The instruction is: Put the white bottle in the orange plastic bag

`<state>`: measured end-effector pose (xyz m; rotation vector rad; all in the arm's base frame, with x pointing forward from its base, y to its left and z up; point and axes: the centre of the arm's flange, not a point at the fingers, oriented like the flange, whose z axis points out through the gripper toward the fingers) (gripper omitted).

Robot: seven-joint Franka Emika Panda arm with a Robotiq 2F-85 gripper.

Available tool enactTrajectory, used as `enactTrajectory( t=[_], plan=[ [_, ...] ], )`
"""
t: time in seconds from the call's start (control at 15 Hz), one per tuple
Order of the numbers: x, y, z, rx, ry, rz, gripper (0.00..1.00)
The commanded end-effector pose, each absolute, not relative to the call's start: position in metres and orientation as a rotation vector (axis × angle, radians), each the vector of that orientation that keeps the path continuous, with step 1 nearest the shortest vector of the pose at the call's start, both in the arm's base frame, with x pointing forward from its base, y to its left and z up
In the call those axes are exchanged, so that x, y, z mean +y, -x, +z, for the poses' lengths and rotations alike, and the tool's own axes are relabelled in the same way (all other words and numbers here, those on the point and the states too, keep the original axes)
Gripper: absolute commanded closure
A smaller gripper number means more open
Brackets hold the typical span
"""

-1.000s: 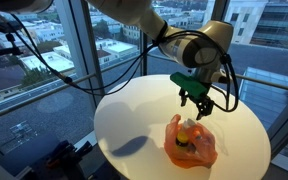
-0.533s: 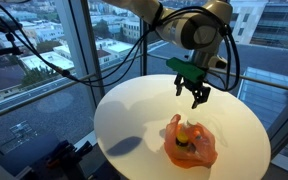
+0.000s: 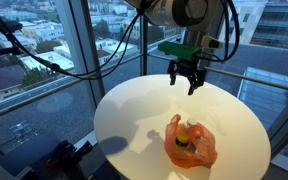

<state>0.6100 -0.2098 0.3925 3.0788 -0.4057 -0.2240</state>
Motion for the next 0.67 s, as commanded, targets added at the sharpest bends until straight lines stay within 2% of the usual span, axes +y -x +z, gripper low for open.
enactTrajectory(
  t=[0.0,0.6],
  plan=[
    [-0.193,-0.582,0.423,-0.294,-3.082,-0.217,0.00],
    [-0.150,-0.522,0.483,-0.201,-3.128,-0.251,0.00]
  ],
)
